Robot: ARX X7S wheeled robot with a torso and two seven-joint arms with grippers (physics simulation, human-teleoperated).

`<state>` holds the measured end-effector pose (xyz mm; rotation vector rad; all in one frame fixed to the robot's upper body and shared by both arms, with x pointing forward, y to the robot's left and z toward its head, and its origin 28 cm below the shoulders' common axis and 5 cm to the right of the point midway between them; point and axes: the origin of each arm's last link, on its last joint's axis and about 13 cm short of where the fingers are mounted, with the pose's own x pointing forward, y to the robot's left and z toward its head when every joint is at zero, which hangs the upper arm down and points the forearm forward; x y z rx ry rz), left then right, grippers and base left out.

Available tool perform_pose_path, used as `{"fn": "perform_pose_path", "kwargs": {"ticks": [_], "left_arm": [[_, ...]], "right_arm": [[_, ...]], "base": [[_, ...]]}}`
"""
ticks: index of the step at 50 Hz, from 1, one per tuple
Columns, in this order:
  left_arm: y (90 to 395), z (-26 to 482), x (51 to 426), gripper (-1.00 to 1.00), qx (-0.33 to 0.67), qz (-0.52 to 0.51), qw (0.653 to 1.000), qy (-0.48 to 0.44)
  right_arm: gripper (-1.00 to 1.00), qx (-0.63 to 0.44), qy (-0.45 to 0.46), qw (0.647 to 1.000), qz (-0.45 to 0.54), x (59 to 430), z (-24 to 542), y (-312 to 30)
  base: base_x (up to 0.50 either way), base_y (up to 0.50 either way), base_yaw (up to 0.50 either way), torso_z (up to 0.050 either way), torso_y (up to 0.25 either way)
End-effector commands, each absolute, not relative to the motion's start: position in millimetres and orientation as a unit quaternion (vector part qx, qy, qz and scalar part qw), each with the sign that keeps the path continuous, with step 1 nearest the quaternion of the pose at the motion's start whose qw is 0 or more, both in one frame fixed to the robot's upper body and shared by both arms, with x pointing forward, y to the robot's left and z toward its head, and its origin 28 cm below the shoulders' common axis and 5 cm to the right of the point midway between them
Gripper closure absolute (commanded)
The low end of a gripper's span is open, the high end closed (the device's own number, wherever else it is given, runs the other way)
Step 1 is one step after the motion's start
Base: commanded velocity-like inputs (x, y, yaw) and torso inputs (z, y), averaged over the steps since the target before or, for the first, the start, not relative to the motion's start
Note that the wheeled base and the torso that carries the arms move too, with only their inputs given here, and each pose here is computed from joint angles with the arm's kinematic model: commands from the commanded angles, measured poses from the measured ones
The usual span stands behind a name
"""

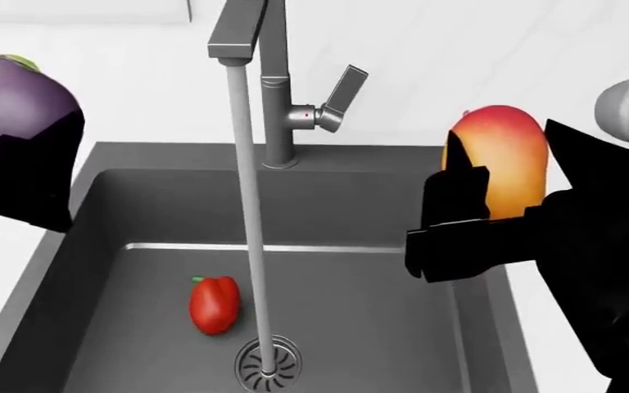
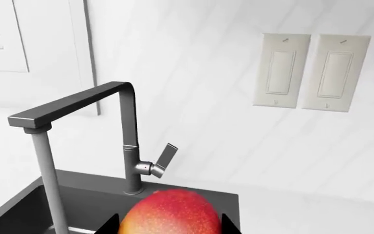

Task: Pick the eggplants and mangos from the sink and place them in one bowl. Place the bell pepper in the other bowl. Then turn off the sink faucet.

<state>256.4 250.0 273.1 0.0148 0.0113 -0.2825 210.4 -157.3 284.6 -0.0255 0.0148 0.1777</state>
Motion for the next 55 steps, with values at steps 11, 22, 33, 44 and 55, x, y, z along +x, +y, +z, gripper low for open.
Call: {"fn": "perform_pose_path", "kwargs": {"ticks": [11,22,33,44,55], "left_arm": [[249.4,275.3,253.5,1.0,-0.006,-0.147,0.989,-0.003],[249.3,277.6,253.1,1.0,-0.004,-0.15,0.989,-0.005],[247.5,275.4,253.9,1.0,-0.004,-0.152,0.988,-0.004],[248.4,274.9,253.4,1.0,-0.005,-0.152,0.988,-0.005],[245.8,274.3,254.4,1.0,-0.005,-0.153,0.988,-0.006]], "right_arm": [[1.0,-0.02,-0.005,0.997,0.08,206.8,282.4,-158.7],[1.0,-0.022,-0.007,0.997,0.077,205.0,281.1,-158.8],[1.0,-0.031,-0.011,0.997,0.076,205.9,276.3,-159.7],[1.0,-0.031,-0.014,0.997,0.068,203.1,277.0,-160.2],[1.0,-0.03,-0.021,0.998,0.048,200.4,274.7,-164.3]], "base": [[-0.44,0.0,0.0,0.0,0.0],[-0.5,-0.07,0.0,0.0,0.0],[-0.38,-0.43,0.0,0.0,0.0],[-0.1,-0.5,0.0,0.0,0.0],[-0.01,-0.5,0.0,0.0,0.0]]}}
